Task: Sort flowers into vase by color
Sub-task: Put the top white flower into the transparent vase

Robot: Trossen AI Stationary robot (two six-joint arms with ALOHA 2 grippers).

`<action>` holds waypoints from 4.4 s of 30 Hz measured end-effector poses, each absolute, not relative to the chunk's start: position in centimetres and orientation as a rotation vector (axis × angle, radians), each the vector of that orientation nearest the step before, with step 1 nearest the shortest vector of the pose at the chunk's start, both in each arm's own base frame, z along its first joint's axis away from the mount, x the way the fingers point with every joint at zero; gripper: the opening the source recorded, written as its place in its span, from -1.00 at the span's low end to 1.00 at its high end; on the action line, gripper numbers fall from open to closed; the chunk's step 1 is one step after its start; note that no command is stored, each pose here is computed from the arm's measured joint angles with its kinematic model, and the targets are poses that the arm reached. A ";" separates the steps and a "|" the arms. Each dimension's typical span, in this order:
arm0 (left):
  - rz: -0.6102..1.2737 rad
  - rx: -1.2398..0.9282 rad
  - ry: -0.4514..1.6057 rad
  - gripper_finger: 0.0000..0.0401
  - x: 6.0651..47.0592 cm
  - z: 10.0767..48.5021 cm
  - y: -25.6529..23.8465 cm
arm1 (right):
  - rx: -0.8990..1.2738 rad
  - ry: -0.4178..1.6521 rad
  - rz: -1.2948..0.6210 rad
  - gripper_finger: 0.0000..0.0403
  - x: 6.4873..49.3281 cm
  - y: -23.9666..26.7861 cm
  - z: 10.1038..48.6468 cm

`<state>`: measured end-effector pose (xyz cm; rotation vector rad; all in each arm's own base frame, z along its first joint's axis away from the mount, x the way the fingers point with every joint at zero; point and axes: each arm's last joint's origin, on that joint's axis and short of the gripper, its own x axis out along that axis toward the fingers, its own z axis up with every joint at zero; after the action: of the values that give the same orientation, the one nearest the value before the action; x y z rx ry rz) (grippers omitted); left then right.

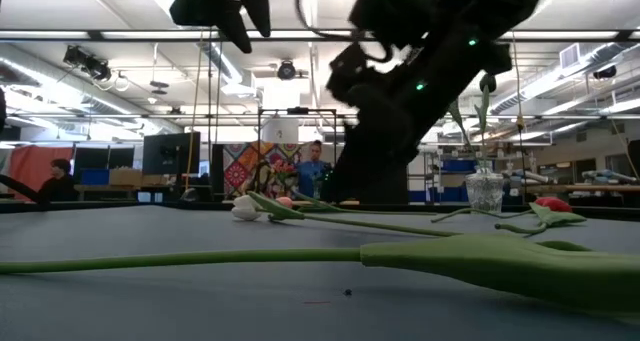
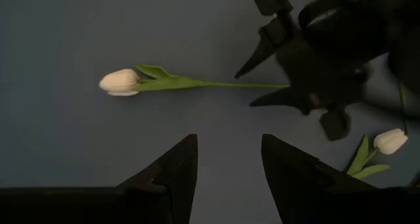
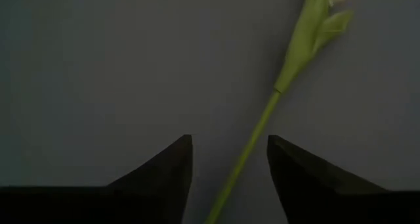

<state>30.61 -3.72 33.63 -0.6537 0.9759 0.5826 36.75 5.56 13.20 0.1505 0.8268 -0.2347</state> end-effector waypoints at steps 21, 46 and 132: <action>0.643 -0.654 0.960 -0.14 30.4 33.6 -3.9 | 0.302 1.001 -0.365 -0.93 37.7 3.6 12.9; 0.474 -0.378 0.595 -0.14 33.6 36.0 -3.7 | 0.573 0.031 -0.352 -1.00 25.9 -0.3 26.3; 0.232 -0.192 0.557 0.02 35.5 36.3 5.0 | 0.056 0.102 -1.028 -0.94 16.4 -6.4 33.4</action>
<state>35.52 4.97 36.27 -0.1918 0.5568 0.2320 16.43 -6.38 33.44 0.0558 0.1019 -1.0276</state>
